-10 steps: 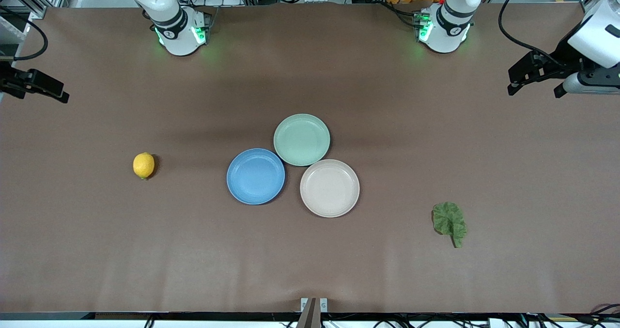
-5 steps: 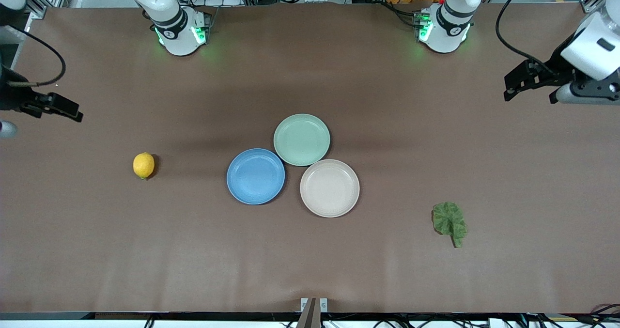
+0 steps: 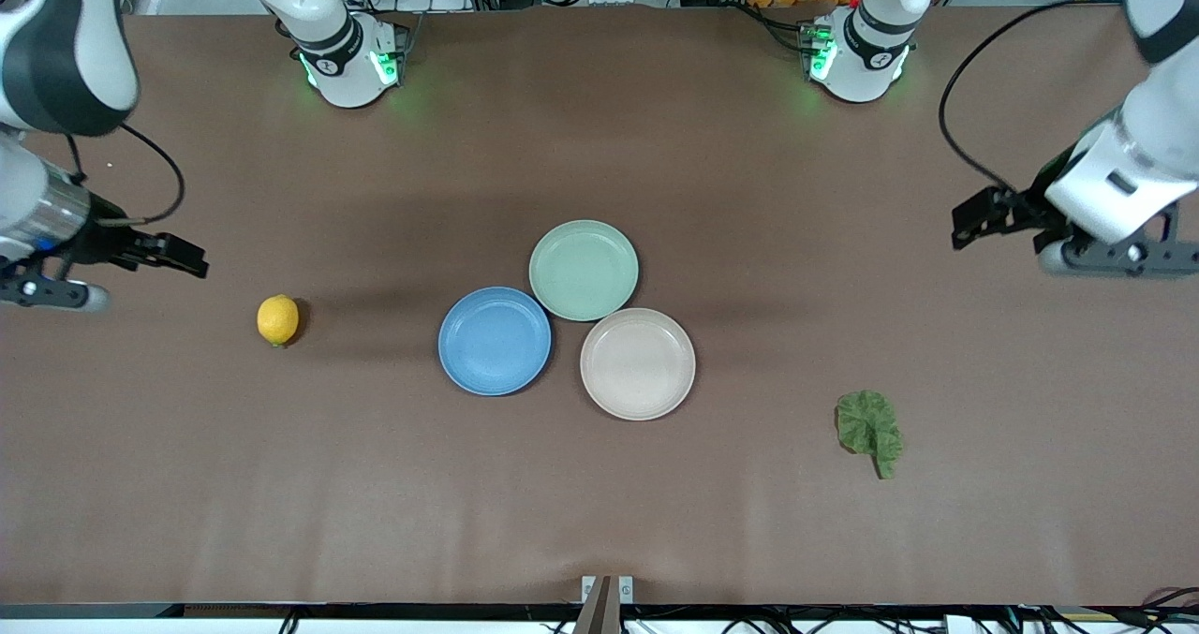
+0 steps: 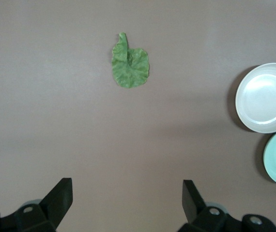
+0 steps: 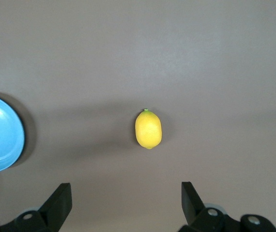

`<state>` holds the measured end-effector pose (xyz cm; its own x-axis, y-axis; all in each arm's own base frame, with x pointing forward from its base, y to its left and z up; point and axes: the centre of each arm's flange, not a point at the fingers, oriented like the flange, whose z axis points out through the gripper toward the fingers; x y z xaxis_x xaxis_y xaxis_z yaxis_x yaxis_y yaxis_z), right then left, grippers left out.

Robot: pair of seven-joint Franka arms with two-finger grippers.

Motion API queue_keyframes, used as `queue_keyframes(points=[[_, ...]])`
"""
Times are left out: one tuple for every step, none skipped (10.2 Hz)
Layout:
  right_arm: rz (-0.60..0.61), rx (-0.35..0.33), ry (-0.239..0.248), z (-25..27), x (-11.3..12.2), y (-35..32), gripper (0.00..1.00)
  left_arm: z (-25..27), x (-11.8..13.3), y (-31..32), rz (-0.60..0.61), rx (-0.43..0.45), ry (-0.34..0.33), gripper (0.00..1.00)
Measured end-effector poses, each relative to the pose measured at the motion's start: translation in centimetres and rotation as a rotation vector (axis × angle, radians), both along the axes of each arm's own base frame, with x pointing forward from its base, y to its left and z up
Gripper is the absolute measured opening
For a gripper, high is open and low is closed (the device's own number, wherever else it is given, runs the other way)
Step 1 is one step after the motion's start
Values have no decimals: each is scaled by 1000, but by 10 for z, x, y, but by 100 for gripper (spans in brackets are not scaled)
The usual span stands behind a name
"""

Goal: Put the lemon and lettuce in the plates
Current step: 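Reach the right gripper toward the lemon while the left gripper reaches the lettuce, then grasp the lemon with the right gripper while the left gripper grasps the lettuce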

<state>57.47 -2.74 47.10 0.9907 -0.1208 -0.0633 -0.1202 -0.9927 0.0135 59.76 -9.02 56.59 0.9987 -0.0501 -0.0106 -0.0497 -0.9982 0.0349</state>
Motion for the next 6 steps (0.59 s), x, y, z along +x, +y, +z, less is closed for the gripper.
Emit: queue_keyframes(points=[[0,0,5,-26,-1,0,100,-20,13,1,8,-3,3,100],[1,-2,4,-56,-1,0,100,-43,24,2,15,-4,16,100],[2,-3,5,-85,0,0,100,-68,34,3,34,-5,33,100],[3,-5,13,-110,1,0,100,-93,44,2,58,-6,43,100],[6,-11,19,-131,5,-1,100,-116,52,1,71,-5,48,100],[15,-25,14,-149,8,-3,100,-137,57,0,75,-5,52,100]])
